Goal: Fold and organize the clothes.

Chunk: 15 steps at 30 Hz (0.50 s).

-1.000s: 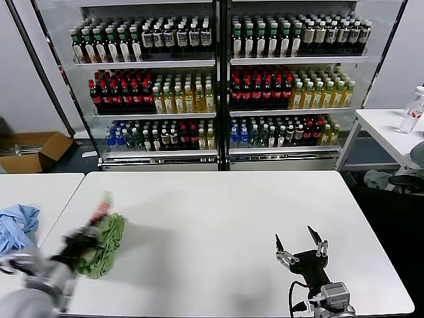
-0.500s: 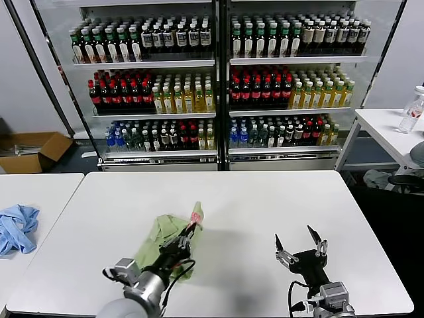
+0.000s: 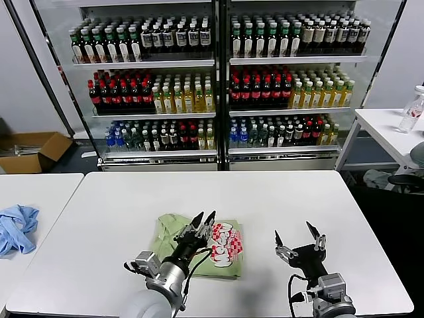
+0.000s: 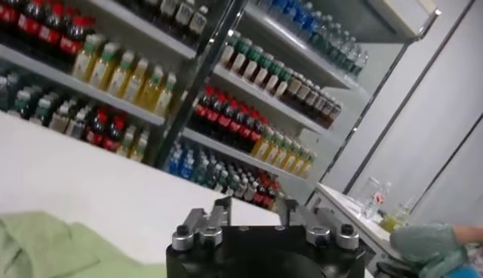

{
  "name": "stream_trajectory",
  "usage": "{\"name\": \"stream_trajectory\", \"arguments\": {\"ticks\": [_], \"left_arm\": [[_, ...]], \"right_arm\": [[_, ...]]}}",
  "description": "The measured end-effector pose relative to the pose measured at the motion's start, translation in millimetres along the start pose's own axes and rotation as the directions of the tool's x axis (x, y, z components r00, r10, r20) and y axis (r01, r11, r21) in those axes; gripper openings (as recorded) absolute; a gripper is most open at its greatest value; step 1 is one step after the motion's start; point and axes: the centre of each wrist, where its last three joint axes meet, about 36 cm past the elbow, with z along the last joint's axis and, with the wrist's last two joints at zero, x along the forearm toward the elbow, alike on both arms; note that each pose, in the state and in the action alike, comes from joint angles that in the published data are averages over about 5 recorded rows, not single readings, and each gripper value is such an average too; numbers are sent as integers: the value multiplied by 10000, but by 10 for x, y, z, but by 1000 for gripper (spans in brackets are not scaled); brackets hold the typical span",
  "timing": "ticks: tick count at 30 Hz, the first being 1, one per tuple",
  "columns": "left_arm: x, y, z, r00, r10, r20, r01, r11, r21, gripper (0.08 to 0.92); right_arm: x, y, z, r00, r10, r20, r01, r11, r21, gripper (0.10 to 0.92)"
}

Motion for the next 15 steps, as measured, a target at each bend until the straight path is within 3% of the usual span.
{"name": "stream_trajectory", "arguments": {"ticks": [10,15], "left_arm": [[270,490,-131,9899,-877,1116,1165,9512,-2858,758],[374,648,-159,9839,-1229,1297,1634,9129,-3740,819]], "right_arm": [[-253,285,110,9895,-1115,-921,966,9835,-1528,823],[-433,502,175,9742,-1813,-1344,1478,9625,-2273,822]]}}
